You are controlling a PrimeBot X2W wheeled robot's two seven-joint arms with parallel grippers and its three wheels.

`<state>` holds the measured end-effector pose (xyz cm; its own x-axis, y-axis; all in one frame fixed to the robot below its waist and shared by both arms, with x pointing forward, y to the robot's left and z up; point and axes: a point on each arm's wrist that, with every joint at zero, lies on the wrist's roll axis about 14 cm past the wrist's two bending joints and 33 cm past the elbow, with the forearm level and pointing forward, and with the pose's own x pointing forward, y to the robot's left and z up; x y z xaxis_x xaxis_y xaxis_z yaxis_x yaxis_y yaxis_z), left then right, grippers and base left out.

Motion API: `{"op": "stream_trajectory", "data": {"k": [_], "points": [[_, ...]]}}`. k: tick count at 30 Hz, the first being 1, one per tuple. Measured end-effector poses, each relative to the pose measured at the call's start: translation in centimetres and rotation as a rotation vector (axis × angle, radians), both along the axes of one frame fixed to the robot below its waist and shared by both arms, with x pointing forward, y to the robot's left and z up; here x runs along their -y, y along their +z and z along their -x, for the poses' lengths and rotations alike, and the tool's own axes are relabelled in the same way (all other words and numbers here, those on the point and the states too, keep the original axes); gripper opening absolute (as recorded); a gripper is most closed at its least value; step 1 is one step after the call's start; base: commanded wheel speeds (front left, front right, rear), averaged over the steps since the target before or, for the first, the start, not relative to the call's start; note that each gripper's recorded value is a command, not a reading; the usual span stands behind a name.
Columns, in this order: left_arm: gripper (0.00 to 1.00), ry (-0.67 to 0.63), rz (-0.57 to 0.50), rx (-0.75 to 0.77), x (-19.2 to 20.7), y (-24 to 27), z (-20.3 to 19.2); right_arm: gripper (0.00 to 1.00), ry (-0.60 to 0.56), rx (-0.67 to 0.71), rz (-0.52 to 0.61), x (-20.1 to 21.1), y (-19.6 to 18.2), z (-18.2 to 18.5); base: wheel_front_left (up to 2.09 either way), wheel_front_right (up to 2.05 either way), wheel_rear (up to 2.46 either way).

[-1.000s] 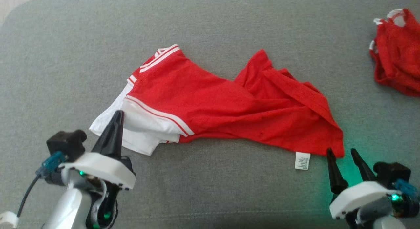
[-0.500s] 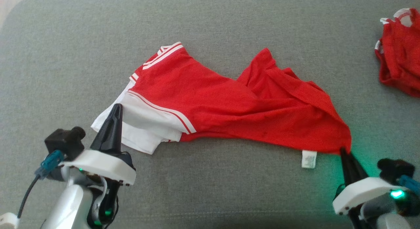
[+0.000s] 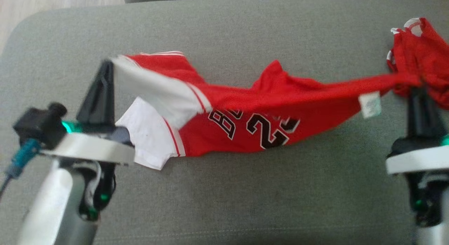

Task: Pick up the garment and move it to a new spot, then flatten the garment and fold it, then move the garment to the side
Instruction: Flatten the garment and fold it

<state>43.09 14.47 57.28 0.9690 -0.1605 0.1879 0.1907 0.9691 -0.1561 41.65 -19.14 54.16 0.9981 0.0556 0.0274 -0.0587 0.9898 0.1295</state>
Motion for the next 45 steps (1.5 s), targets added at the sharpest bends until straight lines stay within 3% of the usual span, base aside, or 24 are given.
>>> {"op": "stream_trajectory", "data": {"k": [8,12,18,24,35,39,45], "points": [[0.00,-0.030,-0.034,0.326,0.8,11.5,-0.1,0.00,0.013,0.398,0.087,0.0,13.5,0.1,0.00,0.00,0.00],[0.00,-0.053,-0.060,0.471,1.5,17.1,0.9,0.00,0.018,0.528,0.123,-0.1,18.4,1.2,0.00,0.00,0.00],[0.00,-0.076,-0.080,0.558,2.3,20.7,1.9,0.00,0.015,0.573,0.132,0.1,20.4,2.0,0.00,0.00,0.00],[0.00,-0.108,-0.087,0.535,3.3,20.5,0.8,0.00,0.026,0.516,0.085,0.4,19.1,0.6,0.00,0.00,0.00],[0.00,-0.159,-0.118,0.511,5.6,21.6,-7.8,0.00,0.110,0.560,0.012,-0.7,21.9,-8.2,0.00,0.00,0.00],[0.00,-0.153,-0.121,0.531,5.9,23.0,-11.5,0.00,0.143,0.627,-0.001,-2.0,24.4,-11.6,0.00,0.00,0.00],[0.00,-0.095,-0.143,0.534,5.4,24.6,-14.6,0.00,0.133,0.647,-0.013,-2.1,25.2,-14.8,0.00,0.00,0.00]]}}
